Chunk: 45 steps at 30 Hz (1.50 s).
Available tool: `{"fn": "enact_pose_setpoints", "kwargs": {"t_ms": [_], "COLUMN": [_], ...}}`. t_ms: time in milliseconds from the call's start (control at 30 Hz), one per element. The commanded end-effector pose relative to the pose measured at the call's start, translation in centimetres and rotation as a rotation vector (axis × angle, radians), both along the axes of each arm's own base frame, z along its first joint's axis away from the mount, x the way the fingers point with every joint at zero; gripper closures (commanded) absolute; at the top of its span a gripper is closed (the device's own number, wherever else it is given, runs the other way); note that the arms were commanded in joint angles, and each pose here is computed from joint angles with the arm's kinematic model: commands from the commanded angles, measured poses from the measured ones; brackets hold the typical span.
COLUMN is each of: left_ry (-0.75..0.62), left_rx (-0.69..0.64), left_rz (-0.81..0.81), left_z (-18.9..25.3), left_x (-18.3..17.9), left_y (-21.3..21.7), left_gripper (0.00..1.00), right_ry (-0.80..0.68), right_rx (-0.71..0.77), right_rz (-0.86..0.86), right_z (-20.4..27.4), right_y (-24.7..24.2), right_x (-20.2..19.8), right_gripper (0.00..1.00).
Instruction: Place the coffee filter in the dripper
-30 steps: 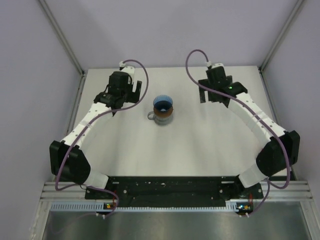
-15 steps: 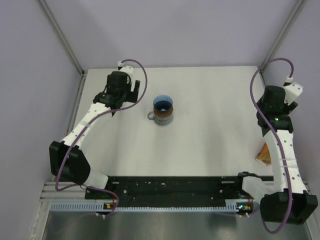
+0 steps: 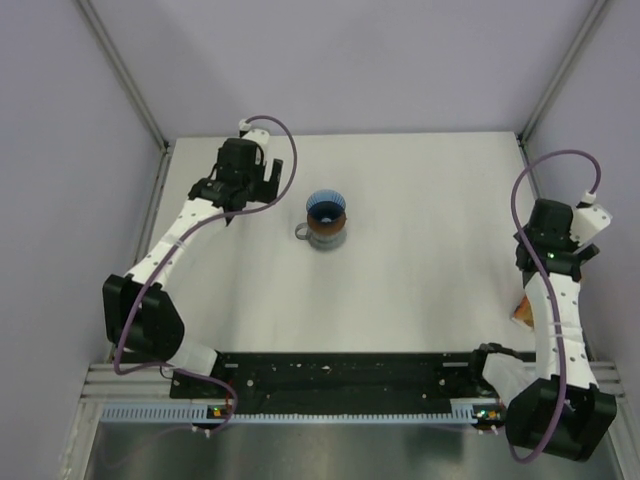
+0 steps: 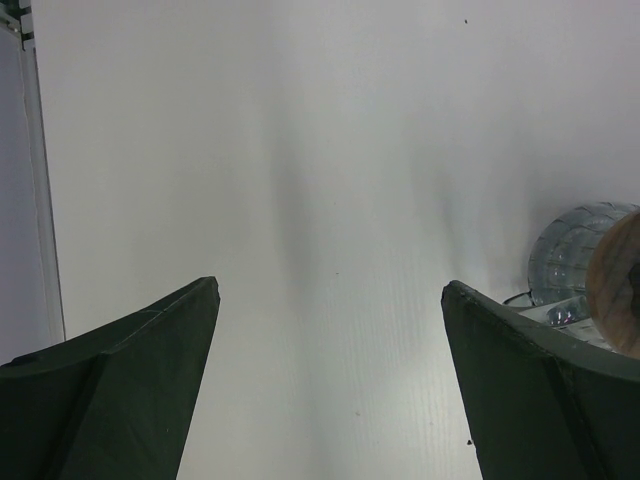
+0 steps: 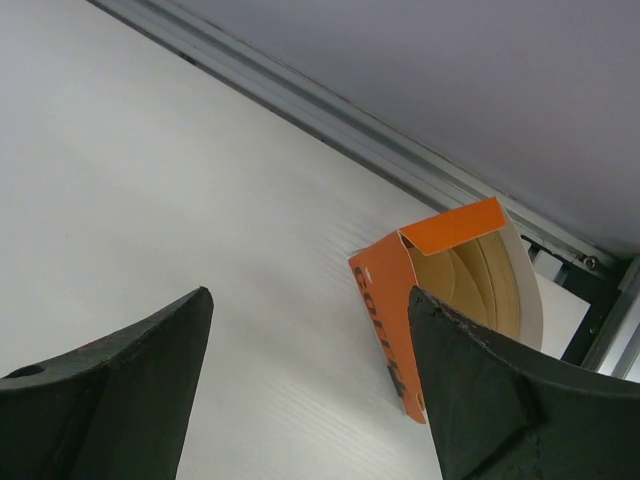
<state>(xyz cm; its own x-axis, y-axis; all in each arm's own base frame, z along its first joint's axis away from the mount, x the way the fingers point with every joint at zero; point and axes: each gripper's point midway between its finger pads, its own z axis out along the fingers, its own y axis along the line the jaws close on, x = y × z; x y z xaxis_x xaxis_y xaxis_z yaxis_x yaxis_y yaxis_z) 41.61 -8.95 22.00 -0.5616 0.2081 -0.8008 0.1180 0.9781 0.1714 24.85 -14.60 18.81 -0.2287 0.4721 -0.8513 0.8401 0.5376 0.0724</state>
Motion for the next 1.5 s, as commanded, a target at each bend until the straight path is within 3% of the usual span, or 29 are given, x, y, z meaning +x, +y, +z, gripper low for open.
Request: {"fn": "enact_pose_setpoints", "kwargs": {"t_ms": [0, 300, 700, 867, 1067, 1400, 1467], "left_ry": [-0.035, -0.022, -0.019, -0.018, -0.015, -0.016, -0.016], "left_rx": [-0.039, -0.032, -0.035, -0.034, -0.031, -0.034, -0.036], "left_rz": [0.001, -0.002, -0.006, -0.006, -0.005, -0.006, -0.005], "left_z": [1.7, 1.2, 1.2, 1.2, 1.2, 1.3, 1.3], "left_x": [1.0, 1.1, 0.9, 0.9, 0.8, 0.7, 0.7], "left_y": [-0.4, -0.5, -0.4, -0.4, -0.4, -0.3, -0.2], "left_gripper": [0.01, 0.01, 0.01, 0.01, 0.01, 0.01, 0.01], "right_ry": [-0.063, -0.066, -0.092, -0.101, -0.099, -0.058, -0.049], "right_rx": [-0.019, -0.091, 0.024, 0.038, 0.055, 0.097, 0.098], "right_rz": [-0.06, -0.111, -0.09, -0.059, -0.075, -0.066, -0.06], "right_z": [0.4, 1.6, -1.7, -2.9, -3.8, -6.0, -6.1], "right_y": [-1.1, -2.1, -2.3, -2.4, -3.1, -3.5, -3.5], "right_x": [-0.5, -2.1, -1.6, -1.1, -1.1, -0.6, -0.6], "right_gripper": [0.21, 0.12, 0.12, 0.21, 0.25, 0.53, 0.63]}}
